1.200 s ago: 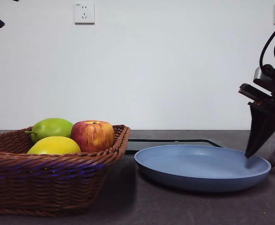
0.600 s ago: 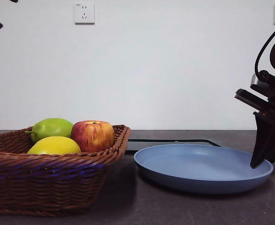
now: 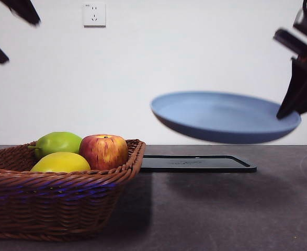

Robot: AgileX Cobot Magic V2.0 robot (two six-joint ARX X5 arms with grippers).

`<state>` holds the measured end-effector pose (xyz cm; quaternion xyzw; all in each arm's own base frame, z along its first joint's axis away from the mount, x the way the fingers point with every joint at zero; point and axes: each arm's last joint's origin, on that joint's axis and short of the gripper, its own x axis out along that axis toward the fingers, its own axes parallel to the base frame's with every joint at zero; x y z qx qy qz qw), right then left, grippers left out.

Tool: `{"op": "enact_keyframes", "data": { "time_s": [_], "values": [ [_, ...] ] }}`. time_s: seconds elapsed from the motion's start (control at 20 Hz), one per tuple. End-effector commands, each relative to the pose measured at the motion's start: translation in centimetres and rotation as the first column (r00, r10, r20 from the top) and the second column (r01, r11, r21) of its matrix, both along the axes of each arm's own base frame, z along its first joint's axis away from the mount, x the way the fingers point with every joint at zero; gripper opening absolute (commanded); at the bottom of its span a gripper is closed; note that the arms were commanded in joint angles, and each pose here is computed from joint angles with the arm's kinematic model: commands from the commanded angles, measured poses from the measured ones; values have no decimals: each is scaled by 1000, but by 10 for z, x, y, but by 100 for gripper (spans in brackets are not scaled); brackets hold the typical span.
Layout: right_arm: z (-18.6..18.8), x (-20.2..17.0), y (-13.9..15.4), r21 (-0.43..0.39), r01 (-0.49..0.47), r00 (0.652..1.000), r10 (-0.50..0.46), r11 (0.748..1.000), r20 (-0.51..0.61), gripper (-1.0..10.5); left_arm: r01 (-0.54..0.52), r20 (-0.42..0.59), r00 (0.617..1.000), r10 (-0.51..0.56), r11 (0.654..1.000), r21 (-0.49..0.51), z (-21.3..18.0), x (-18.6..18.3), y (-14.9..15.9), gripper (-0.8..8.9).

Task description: Take the lemon from the basket,put the lemon in the plate,hand out the plate

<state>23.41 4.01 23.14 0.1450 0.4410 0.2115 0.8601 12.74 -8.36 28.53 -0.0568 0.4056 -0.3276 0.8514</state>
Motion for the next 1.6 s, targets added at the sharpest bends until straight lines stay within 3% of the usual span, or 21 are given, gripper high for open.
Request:
{"op": "enact_keyframes", "data": {
  "time_s": [0.05, 0.4, 1.2, 1.25, 1.45, 1.6],
  "values": [
    [15, -4, 0, 15, 6, 998, -7, 1000, 62, 3, 24, -21, 1000, -23, 998, 54, -4, 5, -16, 375],
    [41, -23, -3, 32, 10, 983, -15, 999, 181, 3, 22, -65, 998, -5, 964, 264, -37, 33, -58, 375],
    [43, -25, -3, 33, 10, 982, -16, 999, 187, 3, 92, -304, 952, 46, 900, 425, -98, 69, -89, 374],
    [43, -25, -3, 33, 10, 982, -16, 999, 187, 3, 95, -302, 952, 42, 901, 424, -98, 69, -90, 364],
    [43, -25, -3, 33, 10, 982, -16, 999, 187, 3, 97, -300, 953, 38, 901, 422, -97, 69, -91, 176],
    [43, -25, -3, 33, 10, 982, -16, 999, 187, 3, 100, -299, 954, 34, 901, 423, -94, 70, -91, 161]
  ]
}}
